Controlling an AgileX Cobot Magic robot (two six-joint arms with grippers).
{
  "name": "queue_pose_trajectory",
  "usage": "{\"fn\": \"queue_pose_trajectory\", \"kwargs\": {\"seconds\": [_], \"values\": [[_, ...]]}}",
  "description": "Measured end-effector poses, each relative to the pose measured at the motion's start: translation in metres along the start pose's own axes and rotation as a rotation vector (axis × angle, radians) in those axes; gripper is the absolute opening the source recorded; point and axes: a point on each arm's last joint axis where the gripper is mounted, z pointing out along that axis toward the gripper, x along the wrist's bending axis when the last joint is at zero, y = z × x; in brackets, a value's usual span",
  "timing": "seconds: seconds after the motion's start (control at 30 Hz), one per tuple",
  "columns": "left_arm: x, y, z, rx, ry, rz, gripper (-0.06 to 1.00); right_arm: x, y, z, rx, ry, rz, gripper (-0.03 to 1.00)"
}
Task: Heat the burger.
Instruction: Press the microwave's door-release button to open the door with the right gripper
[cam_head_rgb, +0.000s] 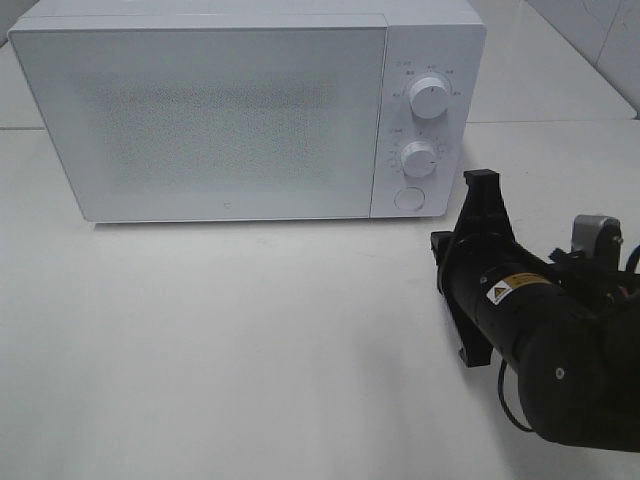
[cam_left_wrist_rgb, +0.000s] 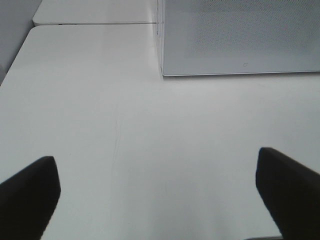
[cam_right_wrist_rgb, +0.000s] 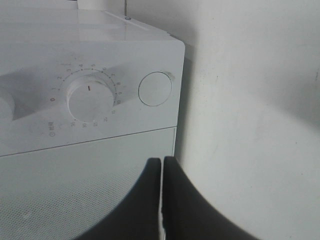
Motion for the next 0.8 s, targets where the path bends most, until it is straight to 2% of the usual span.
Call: {"fn": "queue_pose_trajectory", "kwargs": {"seconds": [0.8], "values": [[0.000,0.000,0.000,0.001,0.000,0.000,0.99,0.013,0.002,0.085,0.016,-0.033,0.043,0.02]]}}
